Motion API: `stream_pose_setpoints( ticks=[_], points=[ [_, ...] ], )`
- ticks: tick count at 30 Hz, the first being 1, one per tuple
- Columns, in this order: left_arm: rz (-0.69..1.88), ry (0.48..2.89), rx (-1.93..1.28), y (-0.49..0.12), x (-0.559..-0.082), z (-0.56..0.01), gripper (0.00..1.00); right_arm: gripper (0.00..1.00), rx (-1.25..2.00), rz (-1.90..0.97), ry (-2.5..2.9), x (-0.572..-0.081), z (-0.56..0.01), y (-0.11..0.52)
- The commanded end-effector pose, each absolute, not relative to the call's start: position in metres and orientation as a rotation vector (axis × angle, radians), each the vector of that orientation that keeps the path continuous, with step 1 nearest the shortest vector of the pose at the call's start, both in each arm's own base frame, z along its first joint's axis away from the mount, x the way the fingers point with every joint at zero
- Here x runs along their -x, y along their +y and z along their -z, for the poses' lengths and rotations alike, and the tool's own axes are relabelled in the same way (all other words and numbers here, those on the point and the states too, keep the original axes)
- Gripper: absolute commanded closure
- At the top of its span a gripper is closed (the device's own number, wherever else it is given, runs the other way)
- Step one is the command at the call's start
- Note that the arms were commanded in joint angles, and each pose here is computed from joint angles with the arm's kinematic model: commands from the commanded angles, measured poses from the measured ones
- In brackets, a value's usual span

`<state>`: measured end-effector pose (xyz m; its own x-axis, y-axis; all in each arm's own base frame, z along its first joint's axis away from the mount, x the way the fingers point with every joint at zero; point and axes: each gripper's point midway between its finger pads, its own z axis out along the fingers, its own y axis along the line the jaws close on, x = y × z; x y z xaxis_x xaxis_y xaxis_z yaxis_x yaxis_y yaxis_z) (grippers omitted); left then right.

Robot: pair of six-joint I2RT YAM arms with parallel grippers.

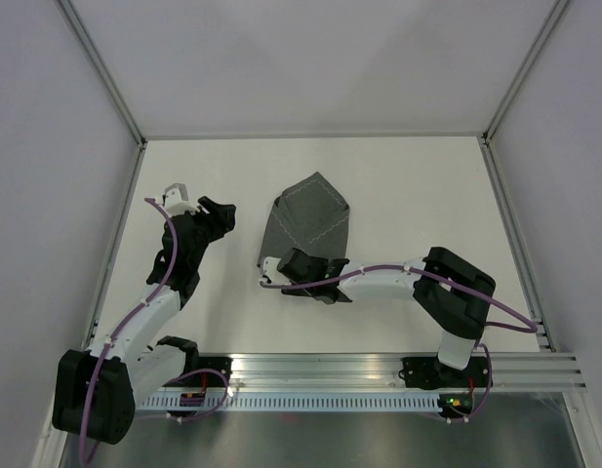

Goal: Fold the napkin, place the utensils inside, and roll it up
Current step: Roll the napkin with the utensil

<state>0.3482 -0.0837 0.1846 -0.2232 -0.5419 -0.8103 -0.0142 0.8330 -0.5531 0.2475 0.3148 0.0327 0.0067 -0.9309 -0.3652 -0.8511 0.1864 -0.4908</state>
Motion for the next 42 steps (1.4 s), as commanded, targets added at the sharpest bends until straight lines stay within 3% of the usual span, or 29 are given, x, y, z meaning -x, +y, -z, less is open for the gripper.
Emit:
stream_pose_setpoints(
  ticks=[1, 21, 42],
  points=[
    [0.483, 1.702, 0.398, -0.079, -0.356, -0.204, 0.36, 0.4, 1.516, 0.347, 1.819, -0.274, -0.044, 0.308],
    [0.485, 1.724, 0.386, -0.083, -0.362, -0.203, 0.36, 0.45, 1.587, 0.35, 1.817, -0.263, -0.02, 0.305],
    [0.487, 1.749, 0.362, -0.086, -0.365, -0.198, 0.37, 0.67, 1.71, 0.076, 1.962, -0.256, 0.008, 0.301]
  ],
)
